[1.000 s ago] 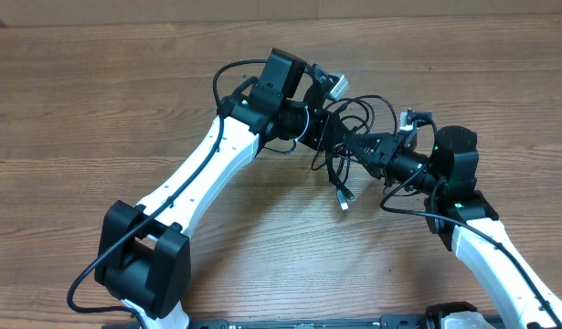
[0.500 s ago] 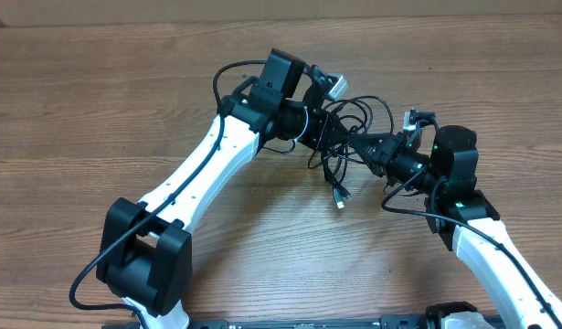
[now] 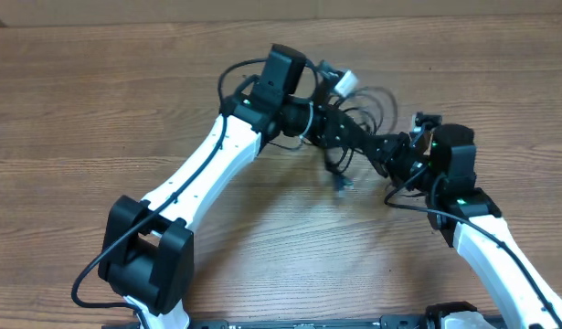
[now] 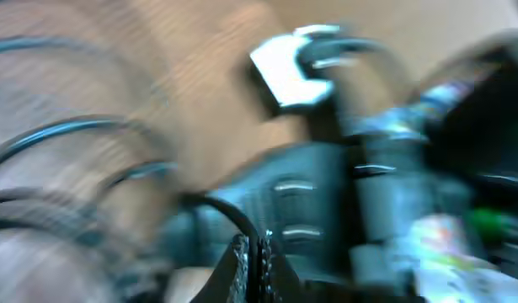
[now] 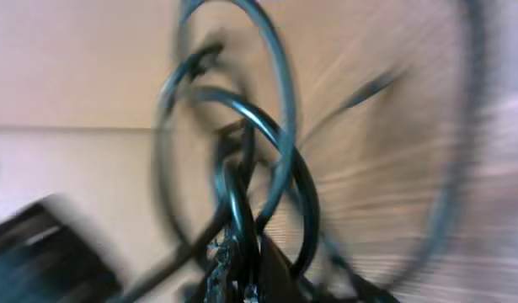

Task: Untangle cables

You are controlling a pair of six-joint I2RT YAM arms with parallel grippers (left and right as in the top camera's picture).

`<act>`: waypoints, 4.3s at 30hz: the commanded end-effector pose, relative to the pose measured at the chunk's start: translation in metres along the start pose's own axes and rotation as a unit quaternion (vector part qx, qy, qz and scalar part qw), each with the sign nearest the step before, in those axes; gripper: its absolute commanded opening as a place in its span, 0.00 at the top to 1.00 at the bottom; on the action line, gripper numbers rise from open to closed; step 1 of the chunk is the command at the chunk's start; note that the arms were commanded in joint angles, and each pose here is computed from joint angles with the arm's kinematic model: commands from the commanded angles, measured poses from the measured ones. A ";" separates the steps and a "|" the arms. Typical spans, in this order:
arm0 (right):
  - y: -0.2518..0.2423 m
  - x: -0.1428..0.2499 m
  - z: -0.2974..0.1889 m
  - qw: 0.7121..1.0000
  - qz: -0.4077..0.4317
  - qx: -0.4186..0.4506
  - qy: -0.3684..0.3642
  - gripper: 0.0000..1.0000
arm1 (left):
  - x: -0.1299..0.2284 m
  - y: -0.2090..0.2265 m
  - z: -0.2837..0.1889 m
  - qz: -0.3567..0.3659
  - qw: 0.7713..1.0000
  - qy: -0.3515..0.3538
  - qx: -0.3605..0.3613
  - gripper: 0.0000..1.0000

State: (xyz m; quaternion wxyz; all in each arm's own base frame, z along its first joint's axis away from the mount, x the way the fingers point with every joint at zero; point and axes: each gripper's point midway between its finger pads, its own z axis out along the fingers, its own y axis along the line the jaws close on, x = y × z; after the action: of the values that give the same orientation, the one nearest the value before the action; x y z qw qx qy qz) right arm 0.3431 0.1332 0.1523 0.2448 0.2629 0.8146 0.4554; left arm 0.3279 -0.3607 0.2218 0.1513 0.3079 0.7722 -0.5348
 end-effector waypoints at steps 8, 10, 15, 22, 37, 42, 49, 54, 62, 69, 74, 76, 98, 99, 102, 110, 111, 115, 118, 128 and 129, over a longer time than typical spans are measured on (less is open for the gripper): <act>-0.025 -0.003 0.004 0.999 0.002 0.042 -0.019 0.96 | -0.008 -0.079 -0.011 0.053 0.989 0.011 0.141 0.96; -0.025 -0.003 0.004 0.999 0.001 0.042 -0.019 0.96 | -0.008 -0.079 -0.011 0.053 0.989 0.011 0.141 0.96; -0.027 -0.002 0.004 0.999 -0.007 0.047 -0.017 0.96 | -0.011 -0.079 -0.012 0.060 0.988 0.005 0.141 0.96; -0.043 -0.001 0.002 0.996 -0.008 0.083 -0.022 0.96 | -0.028 -0.067 -0.040 0.060 0.987 -0.023 0.148 0.96; -0.045 -0.002 0.002 0.996 -0.007 0.088 -0.025 0.00 | -0.043 -0.037 -0.078 0.029 0.990 -0.059 0.123 0.96; -0.024 -0.004 0.004 0.999 -0.026 0.042 -0.021 0.00 | -0.046 -0.029 -0.088 0.027 0.991 -0.070 0.115 0.96; 0.032 -0.010 -0.005 0.993 -0.079 -0.093 0.001 0.00 | -0.051 -0.019 -0.114 -0.013 0.989 -0.084 0.121 0.96; 0.031 -0.031 -0.018 0.991 -0.076 -0.107 -0.020 0.00 | -0.063 -0.034 -0.135 -0.106 0.977 -0.069 0.170 0.96; 0.030 -0.033 -0.024 0.991 -0.071 -0.116 -0.011 0.00 | -0.072 -0.026 -0.150 -0.379 0.907 -0.042 0.178 0.96; 0.029 -0.032 -0.024 0.991 -0.070 -0.115 -0.009 0.00 | -0.073 -0.026 -0.153 -0.462 0.867 -0.026 0.182 0.96; 0.028 -0.032 -0.024 0.991 -0.068 -0.114 -0.008 0.00 | -0.090 -0.001 -0.160 -0.483 0.856 -0.102 0.151 0.96; 0.027 -0.031 -0.023 0.992 -0.065 -0.111 -0.005 0.00 | -0.096 0.019 -0.158 -0.434 0.880 -0.157 0.108 0.96; 0.023 -0.032 -0.023 0.993 -0.061 -0.104 -0.007 0.00 | -0.014 0.066 -0.250 -0.514 0.743 -0.217 -0.369 0.96; 0.023 -0.032 -0.023 0.993 -0.061 -0.103 -0.008 0.00 | -0.020 0.062 -0.253 -0.507 0.746 -0.225 -0.369 0.96; 0.023 -0.031 -0.022 0.993 -0.060 -0.102 -0.007 0.00 | -0.027 0.056 -0.257 -0.499 0.751 -0.234 -0.365 0.96; 0.021 -0.031 -0.022 0.993 -0.058 -0.098 -0.006 0.00 | -0.026 0.059 -0.261 -0.496 0.743 -0.240 -0.380 0.53; 0.021 -0.031 -0.022 0.993 -0.058 -0.098 -0.006 0.00 | -0.025 0.060 -0.262 -0.495 0.742 -0.241 -0.382 0.39; 0.021 -0.031 -0.022 0.993 -0.058 -0.098 -0.006 0.00 | -0.021 0.063 -0.267 -0.493 0.734 -0.239 -0.401 0.00; 0.020 -0.031 -0.022 0.993 -0.058 -0.098 -0.006 0.00 | -0.008 0.070 -0.280 -0.489 0.710 -0.238 -0.447 0.00; 0.019 -0.033 -0.022 0.994 -0.057 -0.094 -0.012 0.00 | 0.051 0.102 -0.326 -0.480 0.588 -0.198 -0.620 0.00; 0.019 -0.033 -0.022 0.994 -0.056 -0.093 -0.011 0.00 | 0.061 0.113 -0.320 -0.487 0.582 -0.181 -0.626 0.00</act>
State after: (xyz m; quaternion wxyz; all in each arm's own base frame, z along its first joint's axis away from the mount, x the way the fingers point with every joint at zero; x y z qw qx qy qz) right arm 0.3565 0.1107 0.1867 0.2986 0.1931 0.7777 0.5184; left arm 0.3866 -0.0386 0.2456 0.1579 -0.3946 0.9049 -0.0223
